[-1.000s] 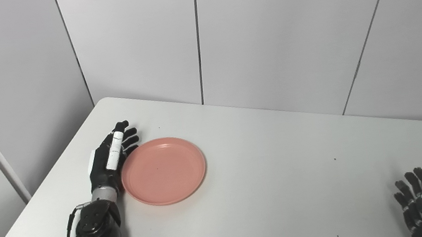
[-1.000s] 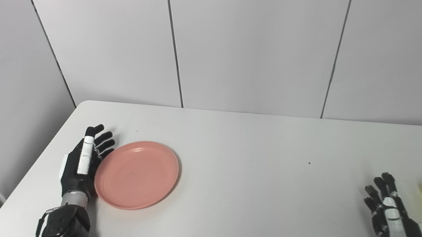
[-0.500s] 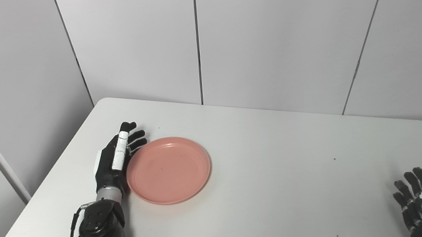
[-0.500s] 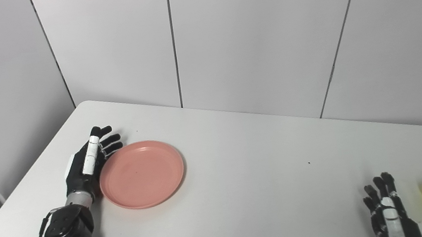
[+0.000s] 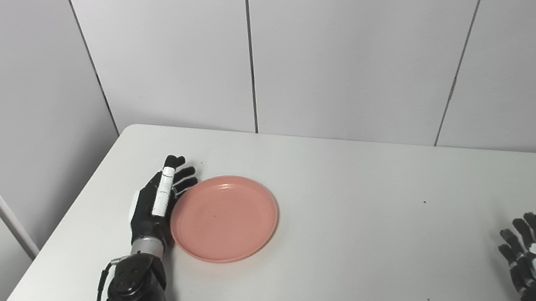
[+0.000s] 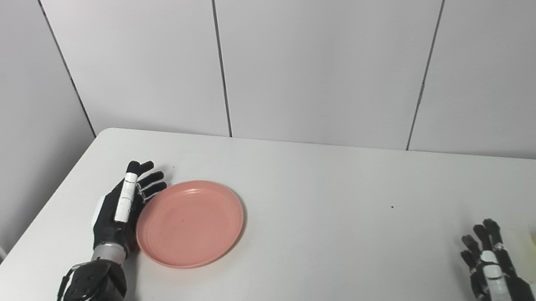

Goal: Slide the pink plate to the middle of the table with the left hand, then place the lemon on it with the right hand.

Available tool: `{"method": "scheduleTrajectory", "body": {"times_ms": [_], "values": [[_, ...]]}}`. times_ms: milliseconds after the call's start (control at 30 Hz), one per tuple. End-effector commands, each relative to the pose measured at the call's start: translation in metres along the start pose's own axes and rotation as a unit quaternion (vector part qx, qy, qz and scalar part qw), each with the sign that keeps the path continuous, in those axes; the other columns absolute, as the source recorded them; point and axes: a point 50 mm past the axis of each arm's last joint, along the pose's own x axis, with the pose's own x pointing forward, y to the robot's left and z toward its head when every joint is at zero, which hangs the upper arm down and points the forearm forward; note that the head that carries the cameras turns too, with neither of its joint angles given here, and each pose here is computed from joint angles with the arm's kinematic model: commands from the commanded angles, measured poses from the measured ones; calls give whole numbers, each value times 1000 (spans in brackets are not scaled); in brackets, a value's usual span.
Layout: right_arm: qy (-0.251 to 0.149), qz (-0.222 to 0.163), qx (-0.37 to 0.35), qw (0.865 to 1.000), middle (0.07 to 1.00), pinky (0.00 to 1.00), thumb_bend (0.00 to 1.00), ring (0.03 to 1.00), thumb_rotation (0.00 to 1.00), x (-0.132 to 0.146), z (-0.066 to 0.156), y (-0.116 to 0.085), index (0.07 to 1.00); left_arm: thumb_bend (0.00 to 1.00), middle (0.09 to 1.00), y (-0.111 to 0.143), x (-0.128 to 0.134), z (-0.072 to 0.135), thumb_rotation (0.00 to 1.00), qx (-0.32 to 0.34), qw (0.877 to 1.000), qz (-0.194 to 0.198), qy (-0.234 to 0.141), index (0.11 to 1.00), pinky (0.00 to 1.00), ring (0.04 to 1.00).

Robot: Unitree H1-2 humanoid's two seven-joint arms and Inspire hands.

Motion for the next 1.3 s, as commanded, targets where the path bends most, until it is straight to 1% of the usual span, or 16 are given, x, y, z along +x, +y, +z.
{"method": "scheduleTrajectory", "body": {"times_ms": [0,167,400,500,600,667,867,967,1000,1033,1133,1267], "values": [[47,-12,35,998,998,1000,620,974,751,-20,-29,9,1000,1000,730,-8,4,16,769,-3,1000,-14,-25,733,719,716],[48,-12,35,998,998,1000,622,975,754,-20,-29,10,1000,989,733,-12,3,16,766,-2,1000,-22,-21,746,706,719],[47,-14,37,998,990,1000,625,967,750,-19,-30,11,1000,984,732,-17,0,16,775,3,999,-25,-22,733,698,721],[47,-14,39,998,992,1000,622,967,751,-19,-30,11,1000,984,735,-19,-1,12,775,2,999,-28,-17,728,711,724],[47,-13,39,998,991,1000,620,967,753,-19,-30,11,1000,989,745,-22,-3,7,769,-6,1000,-27,-6,751,718,735],[46,-13,38,998,988,1000,621,965,755,-19,-30,12,1000,964,750,-25,-4,4,769,-10,1000,-25,0,773,729,744],[45,-14,38,998,985,1000,635,964,744,-19,-29,12,1000,947,750,-37,-7,-4,754,-25,999,-26,15,790,751,744],[45,-14,38,998,985,1000,640,964,741,-19,-29,12,1000,953,765,-42,-8,-8,759,-24,999,-33,15,800,741,751],[46,-13,39,998,986,1000,641,964,741,-19,-29,12,1000,955,767,-44,-8,-9,778,-19,999,-36,15,802,730,751],[47,-12,39,998,984,1000,642,963,742,-18,-29,12,1000,954,767,-46,-8,-11,801,-12,999,-39,15,803,718,749],[45,-10,37,998,984,1000,644,962,746,-18,-30,13,1000,957,762,-50,-10,-15,817,-3,999,-40,19,802,724,747],[45,-10,36,998,981,1000,644,960,741,-17,-29,14,1000,974,750,-54,-13,-19,790,-13,999,-36,26,777,743,741]]}}
